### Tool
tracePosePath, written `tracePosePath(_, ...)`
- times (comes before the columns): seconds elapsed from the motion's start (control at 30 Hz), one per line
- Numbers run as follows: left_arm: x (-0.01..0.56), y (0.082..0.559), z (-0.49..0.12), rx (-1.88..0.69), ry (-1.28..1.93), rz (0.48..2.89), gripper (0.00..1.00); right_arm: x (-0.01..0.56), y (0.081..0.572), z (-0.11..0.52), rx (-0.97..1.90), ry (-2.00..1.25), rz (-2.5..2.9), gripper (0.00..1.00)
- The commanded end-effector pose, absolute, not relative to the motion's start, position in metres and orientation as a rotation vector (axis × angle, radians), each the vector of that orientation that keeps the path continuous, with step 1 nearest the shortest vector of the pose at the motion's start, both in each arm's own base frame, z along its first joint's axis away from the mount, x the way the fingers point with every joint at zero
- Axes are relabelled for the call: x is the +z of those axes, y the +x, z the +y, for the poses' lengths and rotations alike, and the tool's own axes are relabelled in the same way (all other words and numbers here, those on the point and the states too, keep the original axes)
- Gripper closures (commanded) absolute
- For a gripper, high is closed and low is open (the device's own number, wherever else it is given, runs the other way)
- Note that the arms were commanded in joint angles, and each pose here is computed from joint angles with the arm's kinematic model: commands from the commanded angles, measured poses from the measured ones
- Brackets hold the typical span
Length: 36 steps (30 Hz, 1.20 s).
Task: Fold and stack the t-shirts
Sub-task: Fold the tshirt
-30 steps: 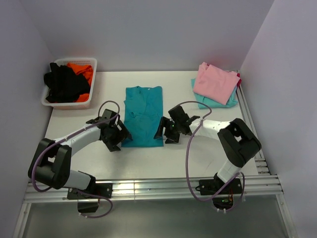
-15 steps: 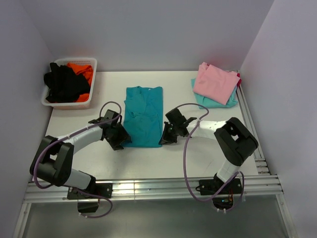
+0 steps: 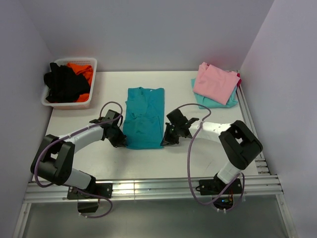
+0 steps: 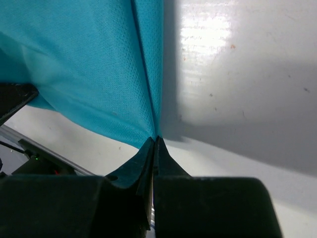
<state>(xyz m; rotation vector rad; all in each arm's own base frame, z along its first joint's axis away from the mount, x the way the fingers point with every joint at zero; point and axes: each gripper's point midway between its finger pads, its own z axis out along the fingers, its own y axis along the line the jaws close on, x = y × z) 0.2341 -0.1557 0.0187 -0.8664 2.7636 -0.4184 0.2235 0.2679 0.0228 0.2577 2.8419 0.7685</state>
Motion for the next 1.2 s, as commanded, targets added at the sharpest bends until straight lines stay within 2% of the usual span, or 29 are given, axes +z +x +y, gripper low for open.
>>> tracePosePath(0.0,0.034,0.241,-0.150,-0.385,-0.820,2.726,1.00,0.032,0.217,0.249,0.676,0.249,2.828,1.00)
tracePosePath(0.23,0.073,0.207,-0.153,-0.447,-0.738,2.698,1.00,0.077,0.196,0.230,0.719,0.259,2.750,1.00)
tracePosePath(0.4,0.105,0.178,-0.148,-0.540,-0.741,2.650,1.00,0.107,0.164,0.213,0.766,0.245,2.728,1.00)
tracePosePath(0.67,0.134,0.155,-0.138,-0.560,-0.758,2.648,1.00,0.117,0.124,0.186,0.761,0.277,2.775,1.00)
tracePosePath(0.93,0.162,0.169,-0.145,-0.580,-0.721,2.627,1.00,0.121,0.114,0.176,0.751,0.292,2.772,1.00)
tracePosePath(1.17,0.177,0.221,-0.166,-0.530,-0.616,2.625,1.00,0.133,0.151,0.183,0.684,0.205,2.743,1.00)
